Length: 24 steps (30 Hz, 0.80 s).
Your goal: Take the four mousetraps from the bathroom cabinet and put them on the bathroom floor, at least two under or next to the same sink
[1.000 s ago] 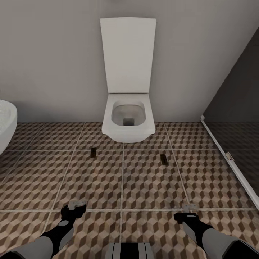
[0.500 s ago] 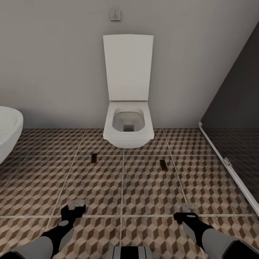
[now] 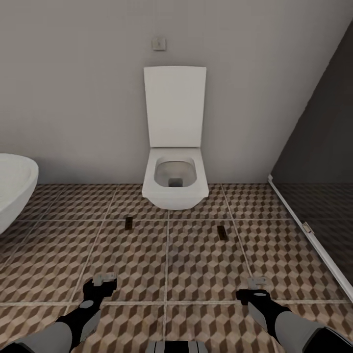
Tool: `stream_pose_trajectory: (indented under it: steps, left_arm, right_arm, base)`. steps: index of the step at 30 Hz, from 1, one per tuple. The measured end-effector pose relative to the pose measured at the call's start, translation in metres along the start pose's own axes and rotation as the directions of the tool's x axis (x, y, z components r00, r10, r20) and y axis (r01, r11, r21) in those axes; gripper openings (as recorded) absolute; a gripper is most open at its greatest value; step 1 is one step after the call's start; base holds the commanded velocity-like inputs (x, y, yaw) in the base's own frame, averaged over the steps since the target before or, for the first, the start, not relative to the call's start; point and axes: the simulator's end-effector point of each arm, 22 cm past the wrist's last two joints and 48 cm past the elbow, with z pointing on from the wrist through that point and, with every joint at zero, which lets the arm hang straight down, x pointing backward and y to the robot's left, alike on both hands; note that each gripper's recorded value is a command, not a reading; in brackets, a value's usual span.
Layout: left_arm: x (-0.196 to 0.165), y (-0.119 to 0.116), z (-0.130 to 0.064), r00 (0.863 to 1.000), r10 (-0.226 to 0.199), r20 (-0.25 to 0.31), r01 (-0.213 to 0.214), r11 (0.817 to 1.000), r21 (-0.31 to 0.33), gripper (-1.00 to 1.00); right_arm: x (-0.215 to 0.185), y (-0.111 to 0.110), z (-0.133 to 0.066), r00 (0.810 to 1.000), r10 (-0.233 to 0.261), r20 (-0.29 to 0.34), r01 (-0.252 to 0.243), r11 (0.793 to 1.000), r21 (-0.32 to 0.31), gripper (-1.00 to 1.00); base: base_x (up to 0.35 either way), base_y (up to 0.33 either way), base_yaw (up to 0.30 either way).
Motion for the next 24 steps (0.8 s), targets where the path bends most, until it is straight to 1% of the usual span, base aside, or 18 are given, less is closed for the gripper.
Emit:
stream_pose_trajectory:
  steps: [24]
  left_arm:
    - [-0.052,0.006,-0.02,0.997,-0.017,0.08,0.017,1.0,0.001,1.0]
  right_arm:
    - [-0.047,-0.005,-0.032,0.995,0.019,0.096,-0.018,1.0,-0.003,1.0]
  base:
    - [0.0,0.0,0.0]
